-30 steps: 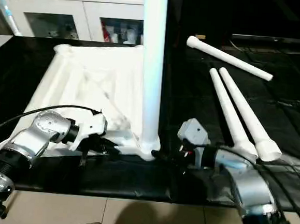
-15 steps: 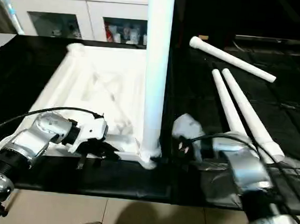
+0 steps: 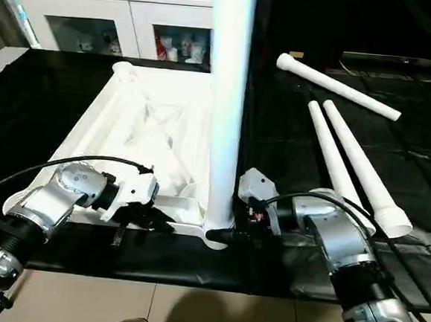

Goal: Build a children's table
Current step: Rotate leg to tighten

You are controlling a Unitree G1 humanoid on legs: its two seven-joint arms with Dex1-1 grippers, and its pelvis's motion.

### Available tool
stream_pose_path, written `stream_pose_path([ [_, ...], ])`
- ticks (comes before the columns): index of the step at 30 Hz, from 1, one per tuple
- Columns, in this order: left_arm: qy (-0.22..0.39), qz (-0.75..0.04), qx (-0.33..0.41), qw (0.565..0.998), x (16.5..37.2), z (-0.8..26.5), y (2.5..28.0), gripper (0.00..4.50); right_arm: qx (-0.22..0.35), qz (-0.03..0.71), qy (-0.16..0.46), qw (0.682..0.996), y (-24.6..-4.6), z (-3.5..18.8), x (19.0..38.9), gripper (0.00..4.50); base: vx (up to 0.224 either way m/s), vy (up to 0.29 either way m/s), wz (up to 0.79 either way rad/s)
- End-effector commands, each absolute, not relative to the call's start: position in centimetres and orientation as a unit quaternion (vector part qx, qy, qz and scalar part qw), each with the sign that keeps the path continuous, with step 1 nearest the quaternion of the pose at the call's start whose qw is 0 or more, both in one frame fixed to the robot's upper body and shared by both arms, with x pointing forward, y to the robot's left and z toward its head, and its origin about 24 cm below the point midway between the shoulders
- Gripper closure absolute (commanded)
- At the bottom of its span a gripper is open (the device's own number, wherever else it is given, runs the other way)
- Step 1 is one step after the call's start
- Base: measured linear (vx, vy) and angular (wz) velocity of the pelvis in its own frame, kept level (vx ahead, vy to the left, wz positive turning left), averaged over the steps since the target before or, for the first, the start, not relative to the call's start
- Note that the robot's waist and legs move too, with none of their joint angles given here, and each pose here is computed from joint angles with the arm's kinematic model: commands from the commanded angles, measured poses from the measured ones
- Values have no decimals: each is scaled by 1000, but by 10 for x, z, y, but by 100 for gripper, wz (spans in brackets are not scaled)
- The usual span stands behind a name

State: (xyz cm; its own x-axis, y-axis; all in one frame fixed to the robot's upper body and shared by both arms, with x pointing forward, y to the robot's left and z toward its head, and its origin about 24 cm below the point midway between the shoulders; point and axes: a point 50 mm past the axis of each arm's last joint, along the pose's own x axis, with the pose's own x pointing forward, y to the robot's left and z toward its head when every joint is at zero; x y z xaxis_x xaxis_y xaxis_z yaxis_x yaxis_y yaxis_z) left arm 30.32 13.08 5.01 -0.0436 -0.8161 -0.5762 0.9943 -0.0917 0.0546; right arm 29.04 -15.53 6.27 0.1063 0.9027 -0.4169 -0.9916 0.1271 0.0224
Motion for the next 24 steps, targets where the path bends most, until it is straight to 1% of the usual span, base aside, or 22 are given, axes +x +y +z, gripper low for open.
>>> stream_pose_path([
  [1, 170, -717, 258, 625, 303, 57, 122, 450, -138, 646, 160, 734, -155, 67, 294, 93, 0, 0, 0],
  [2, 170, -717, 258, 625, 303, 57, 122, 450, -138, 646, 160, 734, -155, 67, 294, 93, 0, 0, 0],
  [3, 170, -717, 258, 625, 304, 57, 122, 450, -137, 647, 160, 733, -155, 67, 293, 116, 0, 0, 0],
  [8, 171, -715, 257, 627, 304, 57, 122, 450, -133, 648, 158, 733, -154, 66, 293, 159, 0, 0, 0],
  [13, 173, -712, 254, 632, 305, 57, 122, 450, -127, 649, 158, 733, -153, 64, 291, 174, 0, 0, 0],
  [17, 179, -695, 242, 653, 310, 57, 121, 450, -114, 648, 157, 737, -151, 61, 286, 175, 0, 0, 0],
  [18, 179, -688, 236, 662, 312, 58, 120, 450, -106, 639, 153, 746, -149, 60, 286, 175, 0, 0, 0],
  [19, 179, -688, 236, 662, 312, 58, 120, 450, -106, 639, 153, 746, -149, 60, 286, 175, 0, 0, 0],
  [20, 178, -683, 230, 670, 314, 59, 118, 450, -99, 629, 150, 757, -146, 59, 287, 175, 0, 0, 0],
  [21, 175, -674, 218, 683, 317, 61, 115, 450, -92, 607, 142, 776, -143, 58, 289, 175, 0, 0, 0],
  [22, 175, -674, 218, 683, 317, 61, 115, 450, -92, 607, 142, 776, -143, 58, 289, 175, 0, 0, 0],
  [23, 172, -662, 212, 698, 321, 64, 111, 450, -94, 575, 138, 801, -137, 55, 294, 175, 0, 0, 0],
  [24, 170, -653, 208, 709, 324, 66, 108, 450, -95, 552, 136, 817, -134, 52, 297, 175, 0, 0, 0],
])
